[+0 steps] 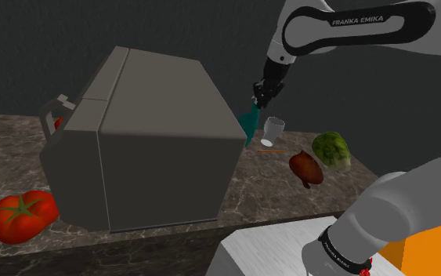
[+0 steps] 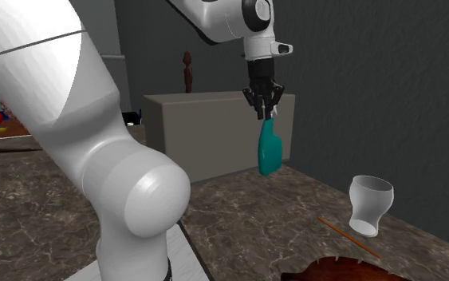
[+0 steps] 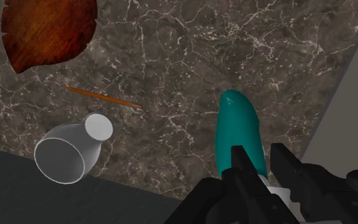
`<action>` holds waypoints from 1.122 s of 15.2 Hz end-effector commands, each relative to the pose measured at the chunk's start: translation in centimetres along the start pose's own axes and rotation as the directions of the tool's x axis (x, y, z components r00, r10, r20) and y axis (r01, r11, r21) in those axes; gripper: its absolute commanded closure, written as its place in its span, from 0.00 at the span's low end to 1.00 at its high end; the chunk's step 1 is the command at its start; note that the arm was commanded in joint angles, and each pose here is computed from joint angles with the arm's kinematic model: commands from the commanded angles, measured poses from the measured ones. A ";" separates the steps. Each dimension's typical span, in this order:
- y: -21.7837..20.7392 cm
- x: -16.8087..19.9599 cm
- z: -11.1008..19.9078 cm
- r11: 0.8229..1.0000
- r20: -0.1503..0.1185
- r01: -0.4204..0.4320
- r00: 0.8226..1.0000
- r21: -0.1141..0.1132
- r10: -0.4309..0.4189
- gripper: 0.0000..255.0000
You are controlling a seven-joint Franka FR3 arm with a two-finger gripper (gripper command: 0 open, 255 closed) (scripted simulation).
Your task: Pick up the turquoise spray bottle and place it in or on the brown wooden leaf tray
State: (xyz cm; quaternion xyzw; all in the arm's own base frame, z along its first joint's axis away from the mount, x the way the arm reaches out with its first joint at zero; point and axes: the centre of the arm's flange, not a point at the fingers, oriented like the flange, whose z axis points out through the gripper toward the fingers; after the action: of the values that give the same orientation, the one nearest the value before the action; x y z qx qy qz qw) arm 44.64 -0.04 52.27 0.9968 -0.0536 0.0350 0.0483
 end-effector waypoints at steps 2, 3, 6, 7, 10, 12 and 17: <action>3.5 -1.9 -0.8 1.000 0.000 0.001 1.000 0.001 -0.001 1.00; 4.7 -2.5 -1.0 1.000 0.000 0.001 1.000 0.001 -0.001 1.00; 8.2 -4.3 -1.6 1.000 0.000 0.001 1.000 0.001 -0.001 1.00; 9.3 -4.8 -1.9 1.000 0.000 0.001 1.000 0.001 -0.001 1.00; 12.8 -6.6 -2.5 1.000 0.000 0.001 1.000 0.001 -0.001 1.00; 15.2 -7.8 -2.9 1.000 0.000 0.001 1.000 0.001 -0.001 1.00; 21.0 -10.7 -4.0 1.000 0.000 0.001 1.000 0.001 -0.001 1.00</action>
State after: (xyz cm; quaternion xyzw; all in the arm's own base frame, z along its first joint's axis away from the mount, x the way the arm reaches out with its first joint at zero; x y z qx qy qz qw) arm 32.55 -18.22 57.20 0.9968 -0.0538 0.0352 0.0482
